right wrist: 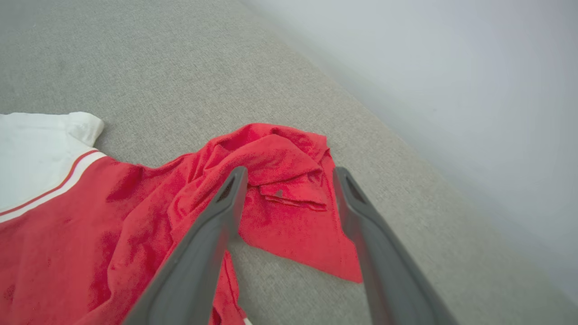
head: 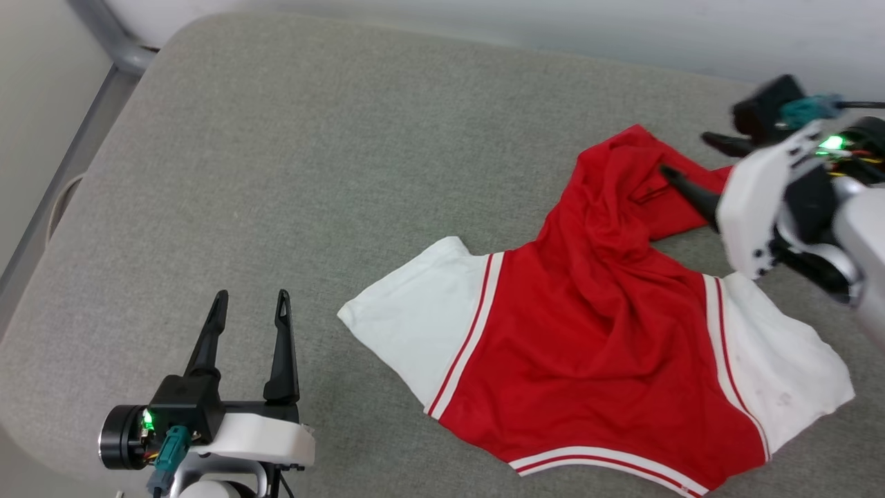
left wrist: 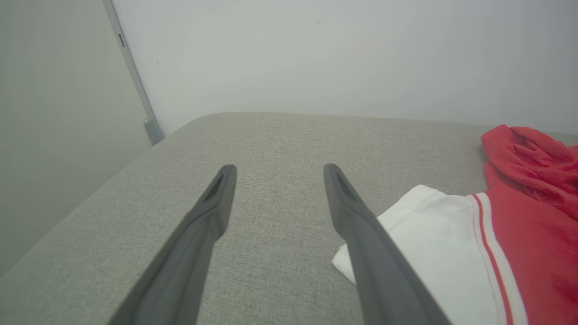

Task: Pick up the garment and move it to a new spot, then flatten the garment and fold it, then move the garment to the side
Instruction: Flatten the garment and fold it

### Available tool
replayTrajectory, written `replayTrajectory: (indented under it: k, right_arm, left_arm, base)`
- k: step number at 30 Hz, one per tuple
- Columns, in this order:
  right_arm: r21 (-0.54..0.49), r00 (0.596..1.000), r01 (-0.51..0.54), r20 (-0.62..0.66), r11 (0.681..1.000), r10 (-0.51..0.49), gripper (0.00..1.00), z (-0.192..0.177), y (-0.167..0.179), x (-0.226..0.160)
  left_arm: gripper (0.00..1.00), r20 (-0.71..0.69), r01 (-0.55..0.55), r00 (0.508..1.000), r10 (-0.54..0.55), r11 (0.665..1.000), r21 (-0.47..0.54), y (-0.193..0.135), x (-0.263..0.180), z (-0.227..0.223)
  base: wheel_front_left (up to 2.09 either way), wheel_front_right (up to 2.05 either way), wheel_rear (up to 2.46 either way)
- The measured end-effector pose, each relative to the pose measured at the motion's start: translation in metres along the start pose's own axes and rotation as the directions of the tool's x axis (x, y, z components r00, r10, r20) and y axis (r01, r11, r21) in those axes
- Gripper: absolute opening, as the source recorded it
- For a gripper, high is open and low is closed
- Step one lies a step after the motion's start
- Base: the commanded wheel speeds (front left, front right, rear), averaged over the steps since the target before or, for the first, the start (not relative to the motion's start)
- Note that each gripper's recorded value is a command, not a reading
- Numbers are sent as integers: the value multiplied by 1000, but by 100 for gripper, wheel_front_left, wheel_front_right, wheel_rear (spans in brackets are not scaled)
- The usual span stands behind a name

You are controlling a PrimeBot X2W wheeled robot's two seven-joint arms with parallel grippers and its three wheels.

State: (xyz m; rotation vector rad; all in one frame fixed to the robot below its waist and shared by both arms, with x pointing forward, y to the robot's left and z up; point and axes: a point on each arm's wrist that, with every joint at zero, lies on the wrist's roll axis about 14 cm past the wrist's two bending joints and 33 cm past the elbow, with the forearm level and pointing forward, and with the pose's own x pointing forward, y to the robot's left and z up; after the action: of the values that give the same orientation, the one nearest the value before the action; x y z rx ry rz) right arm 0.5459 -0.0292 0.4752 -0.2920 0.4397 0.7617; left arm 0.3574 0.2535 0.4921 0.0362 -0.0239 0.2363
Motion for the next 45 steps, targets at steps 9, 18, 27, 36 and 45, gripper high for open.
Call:
replayTrajectory:
  k: [9,18,27,36,45]
  right_arm:
    - [-2,990,138,-29,990,-138,100,-6,-56,-91]
    - [79,911,126,-403,989,-84,100,-85,-47,-144]
    - [166,805,141,-593,976,-15,100,-146,-36,-145]
    - [167,703,103,-710,981,47,100,-196,-14,-122]
    - [191,739,115,-672,975,44,0,-201,-8,-118]
  left_arm:
    - [100,34,41,999,-41,999,-3,-10,-5,10]
    - [100,43,64,997,-64,998,-8,-16,-6,13]
    - [100,16,64,998,-64,998,-2,-16,-4,4]
    - [100,-5,45,999,-45,999,8,-11,4,-3]
    - [100,-11,30,999,-30,999,12,-7,5,-5]
  base:
    - [0,0,0]
    - [0,0,0]
    - [0,0,0]
    - [0,0,0]
    - [0,0,0]
